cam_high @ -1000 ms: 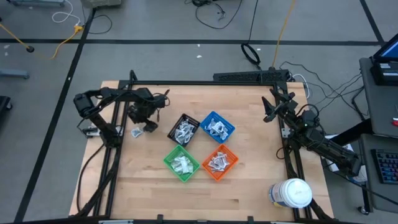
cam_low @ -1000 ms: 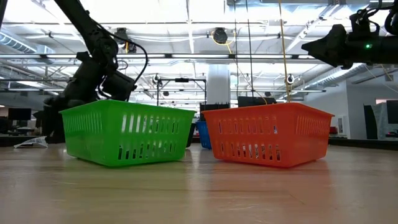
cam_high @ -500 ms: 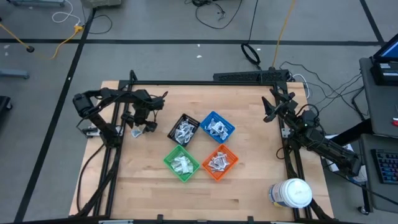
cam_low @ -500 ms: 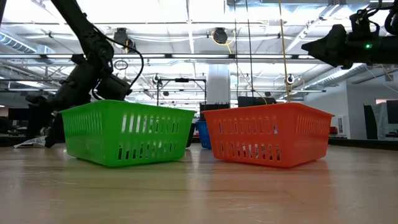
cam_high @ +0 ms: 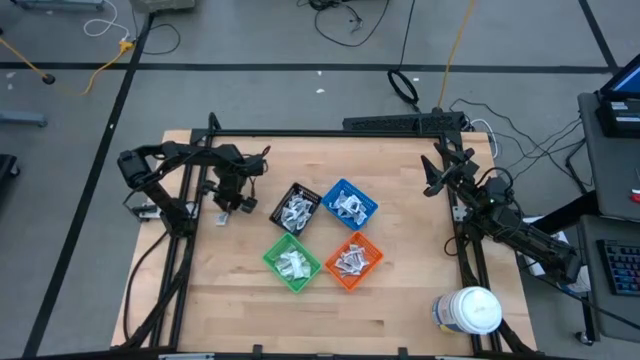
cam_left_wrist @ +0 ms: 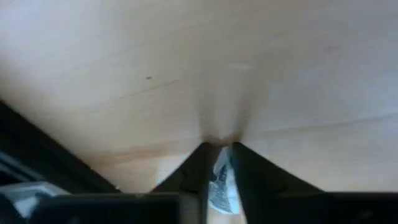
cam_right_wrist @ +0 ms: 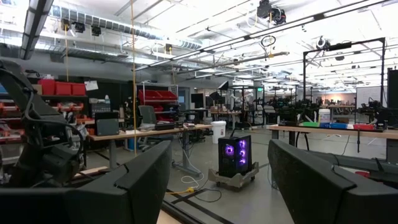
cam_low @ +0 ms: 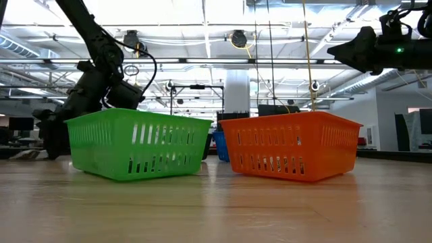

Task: Pick & Place First Aid Supplies
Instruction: Put the black towelette pack into the black bin

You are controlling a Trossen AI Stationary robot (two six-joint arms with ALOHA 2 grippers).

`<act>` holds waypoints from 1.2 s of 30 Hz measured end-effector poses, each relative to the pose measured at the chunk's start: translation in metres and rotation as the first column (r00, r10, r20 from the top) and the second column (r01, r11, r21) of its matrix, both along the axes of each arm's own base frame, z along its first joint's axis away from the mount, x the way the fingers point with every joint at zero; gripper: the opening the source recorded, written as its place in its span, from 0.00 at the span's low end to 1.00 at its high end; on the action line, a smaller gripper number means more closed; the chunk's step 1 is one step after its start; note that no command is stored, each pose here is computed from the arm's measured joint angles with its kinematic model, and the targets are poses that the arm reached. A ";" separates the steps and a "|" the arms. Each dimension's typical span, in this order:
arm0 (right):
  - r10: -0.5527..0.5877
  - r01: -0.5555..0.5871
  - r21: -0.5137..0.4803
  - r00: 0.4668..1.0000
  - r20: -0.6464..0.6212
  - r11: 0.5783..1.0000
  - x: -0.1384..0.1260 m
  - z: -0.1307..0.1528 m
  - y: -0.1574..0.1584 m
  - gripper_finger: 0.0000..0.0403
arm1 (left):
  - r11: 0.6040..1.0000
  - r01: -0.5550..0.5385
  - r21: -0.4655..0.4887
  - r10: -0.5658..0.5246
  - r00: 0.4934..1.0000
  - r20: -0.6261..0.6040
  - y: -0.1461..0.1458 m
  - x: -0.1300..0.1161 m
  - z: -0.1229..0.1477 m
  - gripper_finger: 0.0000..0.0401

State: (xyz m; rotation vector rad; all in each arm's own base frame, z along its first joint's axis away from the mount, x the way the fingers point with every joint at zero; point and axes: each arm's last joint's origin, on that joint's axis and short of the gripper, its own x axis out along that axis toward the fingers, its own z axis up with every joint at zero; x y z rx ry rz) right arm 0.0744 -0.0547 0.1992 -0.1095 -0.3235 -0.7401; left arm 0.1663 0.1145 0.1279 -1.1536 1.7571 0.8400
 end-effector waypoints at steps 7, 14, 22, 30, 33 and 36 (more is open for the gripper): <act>0.000 0.000 0.000 1.000 0.000 1.000 0.000 0.000 0.000 0.65 | 0.991 0.073 -0.111 -0.051 0.981 0.189 -0.003 0.004 0.011 0.02; 0.000 0.000 0.000 1.000 0.000 1.000 0.000 0.000 0.000 0.65 | 0.971 0.158 -0.180 -0.045 0.859 0.511 -0.008 0.007 0.045 0.01; 0.000 0.000 0.000 1.000 0.000 1.000 0.000 0.000 0.000 0.65 | 0.959 0.200 -0.200 0.003 0.697 0.717 -0.011 0.001 0.071 0.00; 0.000 0.000 0.000 1.000 0.000 1.000 0.000 0.000 0.000 0.65 | 0.966 0.211 -0.149 -0.042 0.699 0.714 -0.005 0.017 0.083 0.00; 0.000 0.000 0.000 1.000 -0.001 1.000 0.000 0.000 0.000 0.65 | 0.967 0.245 -0.075 -0.125 0.707 0.696 0.005 0.042 0.092 0.00; 0.000 0.000 0.000 1.000 0.000 1.000 0.000 0.000 0.000 0.65 | 0.961 0.278 0.002 -0.205 0.702 0.682 0.014 0.071 0.103 0.00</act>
